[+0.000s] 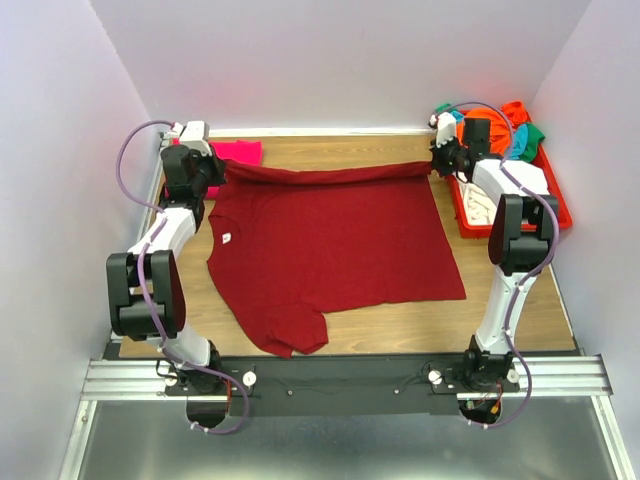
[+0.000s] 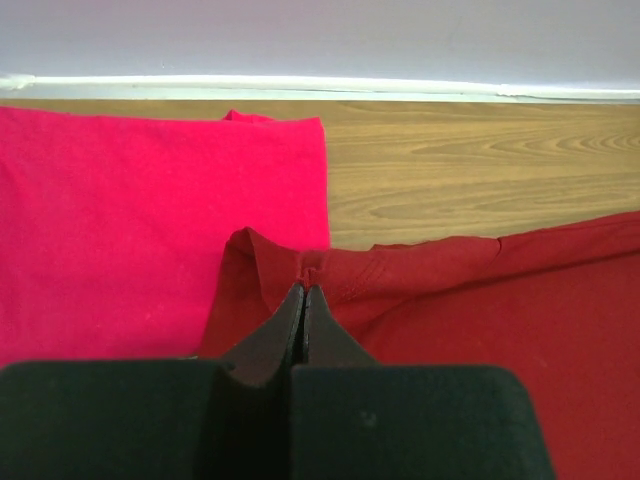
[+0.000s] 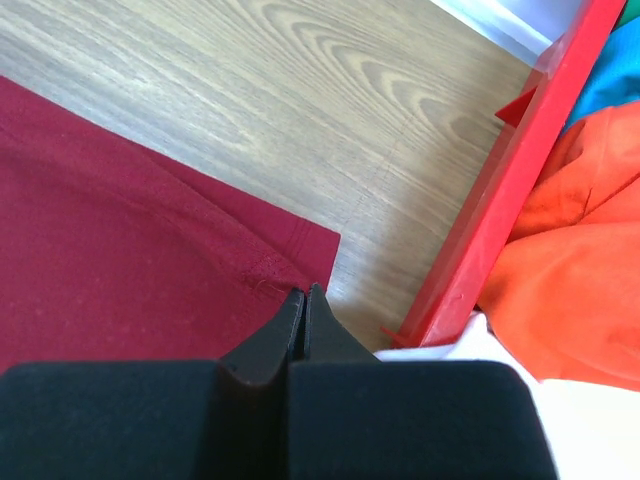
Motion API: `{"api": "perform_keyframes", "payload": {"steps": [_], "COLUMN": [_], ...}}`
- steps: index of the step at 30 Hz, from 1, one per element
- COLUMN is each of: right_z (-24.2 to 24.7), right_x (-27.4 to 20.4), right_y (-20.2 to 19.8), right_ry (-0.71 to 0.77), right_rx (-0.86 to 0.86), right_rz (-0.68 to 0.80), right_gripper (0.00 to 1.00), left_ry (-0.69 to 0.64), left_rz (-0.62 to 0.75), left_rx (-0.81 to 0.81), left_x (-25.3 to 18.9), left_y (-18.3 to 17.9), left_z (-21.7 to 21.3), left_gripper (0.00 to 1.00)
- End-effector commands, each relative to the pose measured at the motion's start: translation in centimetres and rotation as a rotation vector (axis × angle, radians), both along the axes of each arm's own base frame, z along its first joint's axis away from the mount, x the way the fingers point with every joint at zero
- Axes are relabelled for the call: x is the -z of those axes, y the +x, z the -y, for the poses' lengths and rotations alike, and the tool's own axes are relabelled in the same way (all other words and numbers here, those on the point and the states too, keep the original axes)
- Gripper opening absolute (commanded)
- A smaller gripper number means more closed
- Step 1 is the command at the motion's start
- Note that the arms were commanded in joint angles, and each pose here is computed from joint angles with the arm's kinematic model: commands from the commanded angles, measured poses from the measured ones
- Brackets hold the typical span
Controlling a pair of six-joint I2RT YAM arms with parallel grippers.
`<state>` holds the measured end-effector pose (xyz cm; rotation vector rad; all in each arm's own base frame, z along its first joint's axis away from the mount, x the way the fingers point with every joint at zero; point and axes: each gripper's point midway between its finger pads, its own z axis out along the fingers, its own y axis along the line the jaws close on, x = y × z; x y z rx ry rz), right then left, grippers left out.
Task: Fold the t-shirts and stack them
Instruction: Fold the tshirt
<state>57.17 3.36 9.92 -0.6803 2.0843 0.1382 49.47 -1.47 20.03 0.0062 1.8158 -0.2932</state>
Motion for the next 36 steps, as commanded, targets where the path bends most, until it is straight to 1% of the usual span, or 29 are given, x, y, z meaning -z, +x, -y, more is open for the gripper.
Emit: {"api": "perform_keyframes", "payload": {"steps": [1, 8, 19, 36], "right_z": [0.4, 0.8, 1.1, 1.3], "right_x": [-1.4, -0.4, 0.6, 1.3], "right_y": [0.0, -0.3, -0.5, -1.6], "right_ry": [-0.024, -0.043, -0.058, -0.085], "right_rx": [0.010, 0.027, 0.036, 0.022], "right_rz": [0.041, 0.021, 0.002, -0.014], "right_gripper": [0.01, 0.01, 0.01, 0.01], "left_ry": [-0.028, -0.062, -0.125, -0.144], "left_rz": [0.020, 0.005, -0.006, -0.039], "left_rx": [-0.007, -0.026, -0.096, -0.097], "left_x": [-1.0, -0.8, -0.3, 1.3], "left_y": [-0.9, -2.7, -6.6, -7.9], "left_z": [-0.2, 0.0, 0.1, 1.0], "left_gripper": [0.00, 0.00, 0.00, 0.00]}}
